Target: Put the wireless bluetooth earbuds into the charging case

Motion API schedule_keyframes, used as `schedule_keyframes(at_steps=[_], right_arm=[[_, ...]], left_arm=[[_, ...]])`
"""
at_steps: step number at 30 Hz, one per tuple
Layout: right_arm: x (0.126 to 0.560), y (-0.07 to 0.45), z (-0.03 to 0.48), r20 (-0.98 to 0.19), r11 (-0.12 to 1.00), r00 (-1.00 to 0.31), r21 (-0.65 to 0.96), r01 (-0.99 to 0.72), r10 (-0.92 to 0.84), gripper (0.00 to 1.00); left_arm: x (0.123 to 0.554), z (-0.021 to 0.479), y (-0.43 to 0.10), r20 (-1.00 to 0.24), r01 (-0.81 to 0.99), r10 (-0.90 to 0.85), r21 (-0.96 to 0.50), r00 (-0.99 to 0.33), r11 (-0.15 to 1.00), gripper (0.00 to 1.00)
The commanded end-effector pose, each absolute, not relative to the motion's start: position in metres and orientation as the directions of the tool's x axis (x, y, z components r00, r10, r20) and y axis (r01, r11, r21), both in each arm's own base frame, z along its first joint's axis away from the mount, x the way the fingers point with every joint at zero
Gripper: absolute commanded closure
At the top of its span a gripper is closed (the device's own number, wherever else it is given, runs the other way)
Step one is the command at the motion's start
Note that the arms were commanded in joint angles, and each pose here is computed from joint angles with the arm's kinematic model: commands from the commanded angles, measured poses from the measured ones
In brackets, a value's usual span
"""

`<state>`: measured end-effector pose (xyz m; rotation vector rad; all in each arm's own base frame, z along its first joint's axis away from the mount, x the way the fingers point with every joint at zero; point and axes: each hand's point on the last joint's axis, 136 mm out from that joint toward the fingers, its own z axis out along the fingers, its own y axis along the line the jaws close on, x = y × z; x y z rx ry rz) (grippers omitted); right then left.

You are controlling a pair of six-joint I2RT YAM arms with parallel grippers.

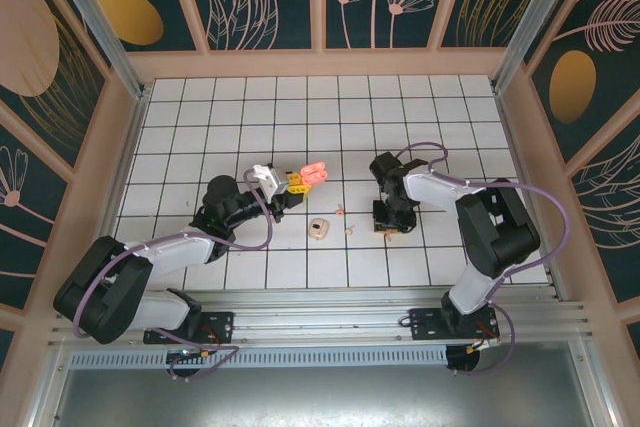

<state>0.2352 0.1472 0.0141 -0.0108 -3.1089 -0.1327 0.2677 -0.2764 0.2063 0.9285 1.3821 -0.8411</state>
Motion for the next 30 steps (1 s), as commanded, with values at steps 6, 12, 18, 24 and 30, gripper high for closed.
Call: schedule_keyframes(at_steps=[6,12,18,24,30], right_arm=[[0.235,0.152,0.012,0.038,0.996,-0.999,0.088,0.013,0.009,0.70],[0.229,0.151,0.009,0.037,0.995,-0.999,0.099,0.027,0.023,0.74],[0.227,0.148,0.010,0.030,0.994,-0.998,0.096,0.050,0.047,0.66],[0.228,0.148,0.008,0.030,0.993,-0.998,0.103,0.054,0.051,0.70],[0.233,0.146,0.016,-0.010,0.993,-0.997,0.098,0.071,0.073,0.72]], left_arm=[[0.266,0.222,-0.280,-0.996,0.912,0.030,0.085,0.080,0.401,0.94],[0.266,0.222,-0.281,-0.997,0.914,0.031,0.082,0.076,0.397,0.94],[0.266,0.223,-0.281,-0.996,0.914,0.031,0.084,0.078,0.398,0.94],[0.266,0.226,-0.281,-0.996,0.914,0.030,0.089,0.084,0.396,0.94],[0.266,0.226,-0.280,-0.996,0.912,0.035,0.093,0.087,0.399,0.94]])
